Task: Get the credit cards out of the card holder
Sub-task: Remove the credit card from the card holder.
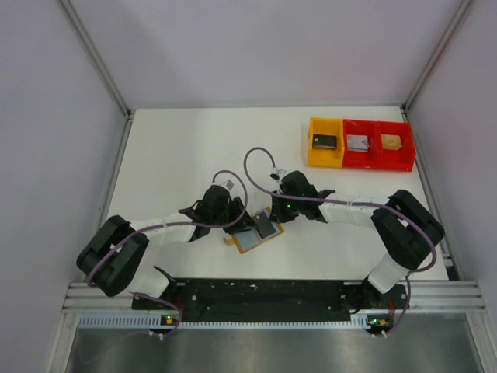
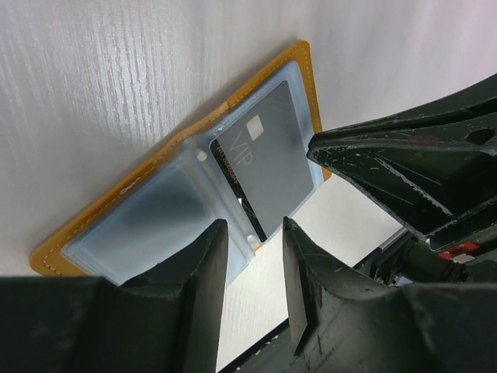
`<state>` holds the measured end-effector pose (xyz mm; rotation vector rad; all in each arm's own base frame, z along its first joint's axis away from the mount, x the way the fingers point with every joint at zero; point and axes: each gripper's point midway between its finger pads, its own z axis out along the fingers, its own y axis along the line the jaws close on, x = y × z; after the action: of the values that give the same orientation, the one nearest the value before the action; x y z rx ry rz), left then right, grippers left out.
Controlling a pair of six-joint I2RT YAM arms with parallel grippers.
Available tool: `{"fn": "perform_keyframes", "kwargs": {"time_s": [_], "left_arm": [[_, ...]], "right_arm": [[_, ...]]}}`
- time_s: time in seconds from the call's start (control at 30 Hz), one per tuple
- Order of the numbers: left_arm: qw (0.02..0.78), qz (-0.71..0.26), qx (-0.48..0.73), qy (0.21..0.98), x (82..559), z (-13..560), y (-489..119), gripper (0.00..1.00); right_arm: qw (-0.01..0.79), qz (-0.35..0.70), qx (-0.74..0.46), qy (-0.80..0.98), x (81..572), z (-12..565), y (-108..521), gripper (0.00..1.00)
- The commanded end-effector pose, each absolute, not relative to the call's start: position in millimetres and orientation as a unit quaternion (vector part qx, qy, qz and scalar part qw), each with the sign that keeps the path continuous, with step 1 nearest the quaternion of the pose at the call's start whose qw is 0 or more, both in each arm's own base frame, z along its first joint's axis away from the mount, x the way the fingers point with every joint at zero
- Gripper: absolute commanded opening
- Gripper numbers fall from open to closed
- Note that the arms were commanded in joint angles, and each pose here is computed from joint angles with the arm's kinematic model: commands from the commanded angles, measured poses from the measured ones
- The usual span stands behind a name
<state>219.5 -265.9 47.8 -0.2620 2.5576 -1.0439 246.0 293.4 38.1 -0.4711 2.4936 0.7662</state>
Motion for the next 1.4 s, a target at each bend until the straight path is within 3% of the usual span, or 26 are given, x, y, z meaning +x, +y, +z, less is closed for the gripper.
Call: {"fn": "perform_keyframes", "kwargs": {"time_s": [0.0, 0.4, 0.67, 1.17, 1.37], "left_arm": [[0.205, -0.379, -0.096, 0.897, 234.9, 56.5, -274.0, 0.38], [0.189, -0.368, -0.111, 0.904, 234.6, 33.0, -273.5, 0.38], [0.182, -0.391, -0.123, 0.894, 231.4, 32.7, -277.9, 0.36], [0.183, -0.435, -0.12, 0.874, 227.7, 49.2, -286.1, 0.01], [0.187, -0.437, -0.122, 0.872, 221.8, 55.7, -280.8, 0.0]], "right_arm": [[0.236, 0.293, -0.164, 0.912, 247.7, 28.6, 297.2, 0.01], [0.166, 0.25, -0.108, 0.948, 222.5, -0.3, 273.3, 0.0], [0.159, 0.252, -0.09, 0.95, 216.8, -1.8, 270.3, 0.0], [0.183, 0.253, -0.087, 0.946, 226.4, 8.6, 273.1, 0.0], [0.187, 0.239, -0.081, 0.949, 234.9, 5.5, 266.0, 0.0]]}}
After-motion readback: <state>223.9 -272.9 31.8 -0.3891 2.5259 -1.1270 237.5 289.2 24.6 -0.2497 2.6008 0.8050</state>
